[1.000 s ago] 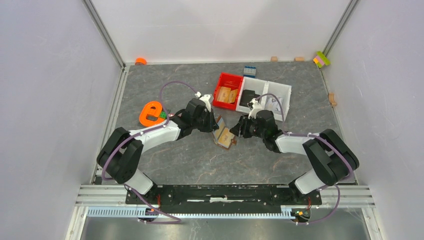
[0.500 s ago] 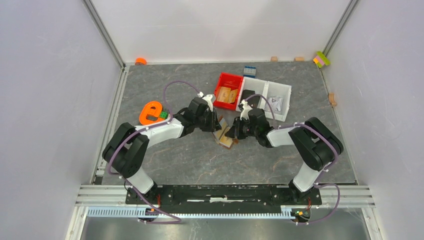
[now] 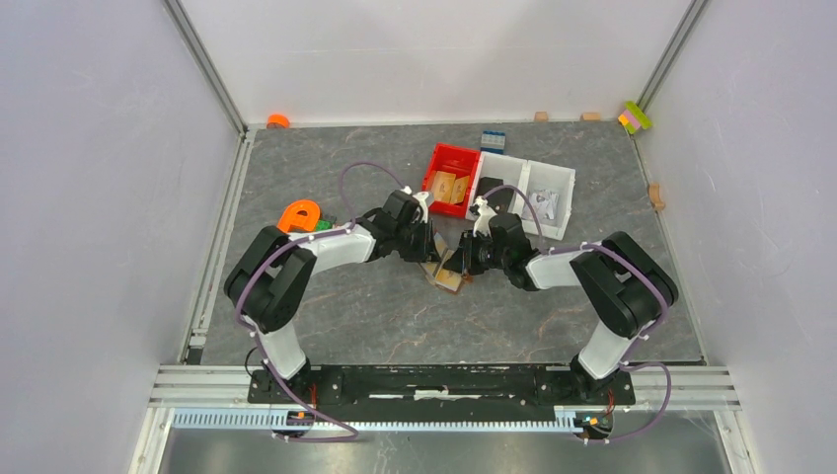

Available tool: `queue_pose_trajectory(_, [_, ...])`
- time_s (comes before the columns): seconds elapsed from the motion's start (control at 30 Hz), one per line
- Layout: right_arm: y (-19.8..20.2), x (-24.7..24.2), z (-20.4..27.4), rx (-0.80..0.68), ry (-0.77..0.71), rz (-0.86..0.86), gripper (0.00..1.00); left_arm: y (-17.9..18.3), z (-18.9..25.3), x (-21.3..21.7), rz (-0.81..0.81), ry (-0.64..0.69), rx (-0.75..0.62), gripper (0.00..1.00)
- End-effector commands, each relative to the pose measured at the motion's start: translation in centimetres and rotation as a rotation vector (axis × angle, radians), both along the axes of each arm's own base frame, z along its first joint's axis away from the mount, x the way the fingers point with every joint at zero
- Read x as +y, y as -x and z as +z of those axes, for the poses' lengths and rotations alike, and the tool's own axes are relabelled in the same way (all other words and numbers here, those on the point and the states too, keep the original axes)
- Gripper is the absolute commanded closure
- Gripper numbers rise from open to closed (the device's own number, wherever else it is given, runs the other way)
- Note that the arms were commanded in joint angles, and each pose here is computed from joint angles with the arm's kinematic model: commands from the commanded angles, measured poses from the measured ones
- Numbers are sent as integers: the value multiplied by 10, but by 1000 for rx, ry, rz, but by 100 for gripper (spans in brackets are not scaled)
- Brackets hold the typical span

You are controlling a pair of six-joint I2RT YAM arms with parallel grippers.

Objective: Take the credit cards out of the card holder
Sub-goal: Remove the credit card from the card holder.

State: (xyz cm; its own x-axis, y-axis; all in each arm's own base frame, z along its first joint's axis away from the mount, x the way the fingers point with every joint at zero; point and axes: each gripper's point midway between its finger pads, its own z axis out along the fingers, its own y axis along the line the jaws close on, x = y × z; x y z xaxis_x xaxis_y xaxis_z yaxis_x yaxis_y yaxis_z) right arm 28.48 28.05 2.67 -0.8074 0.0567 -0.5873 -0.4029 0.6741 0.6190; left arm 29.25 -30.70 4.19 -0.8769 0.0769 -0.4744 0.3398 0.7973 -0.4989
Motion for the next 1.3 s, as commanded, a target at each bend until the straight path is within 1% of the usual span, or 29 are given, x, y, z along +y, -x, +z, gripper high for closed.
queue_pose_trajectory(0.0, [-10,-1,24,-89,-5,-24,77,-5,6,-4,-13,15,5,89])
queue_pose_trajectory(0.03, [-11,-4,28,-111,-7,-43,75,-7,7,-1,0,22,6,96])
queue_pose_trajectory(0.07, [-12,-8,34,-136,-8,-63,72,-9,9,1,11,42,4,98])
queue_pose_trajectory(0.1, [-12,-12,39,-156,-6,-77,70,-8,12,2,20,74,7,98])
queue_pose_trajectory(0.17, [-14,-19,46,-188,4,-110,64,-12,32,1,31,180,-29,98])
queue_pose_trajectory(0.2, [-14,-22,50,-203,3,-121,59,-11,40,2,33,217,-41,98])
queue_pose_trajectory(0.27, [-14,-24,58,-230,-9,-134,39,-12,61,7,46,283,-95,98])
queue_pose_trajectory(0.33, [-12,-25,65,-254,-27,-136,24,-12,79,11,55,331,-147,98])
queue_pose_trajectory(0.37, [-12,-26,69,-264,-32,-139,19,-10,87,14,60,358,-168,98])
queue_pose_trajectory(0.5, [-9,-25,81,-293,-68,-133,11,-8,114,22,81,456,-242,98])
queue_pose_trajectory(0.63, [-4,-25,98,-351,-135,-135,3,-2,138,27,78,555,-313,98])
queue_pose_trajectory(0.77, [3,-23,114,-401,-193,-113,2,6,160,29,52,637,-372,98])
queue_pose_trajectory(0.83, [8,-20,126,-438,-250,-90,2,11,167,30,39,664,-397,97])
queue_pose_trajectory(0.93, [16,-15,140,-470,-315,-51,11,18,179,28,5,711,-421,97])
queue_pose_trajectory(1.07, [21,-13,147,-487,-351,-33,20,23,187,27,-23,751,-443,97])
queue_pose_trajectory(1.23, [26,-13,156,-514,-387,-19,31,26,190,23,-51,784,-425,97])
queue_pose_trajectory(1.27, [27,-13,158,-522,-392,-17,35,27,189,21,-58,787,-416,97])
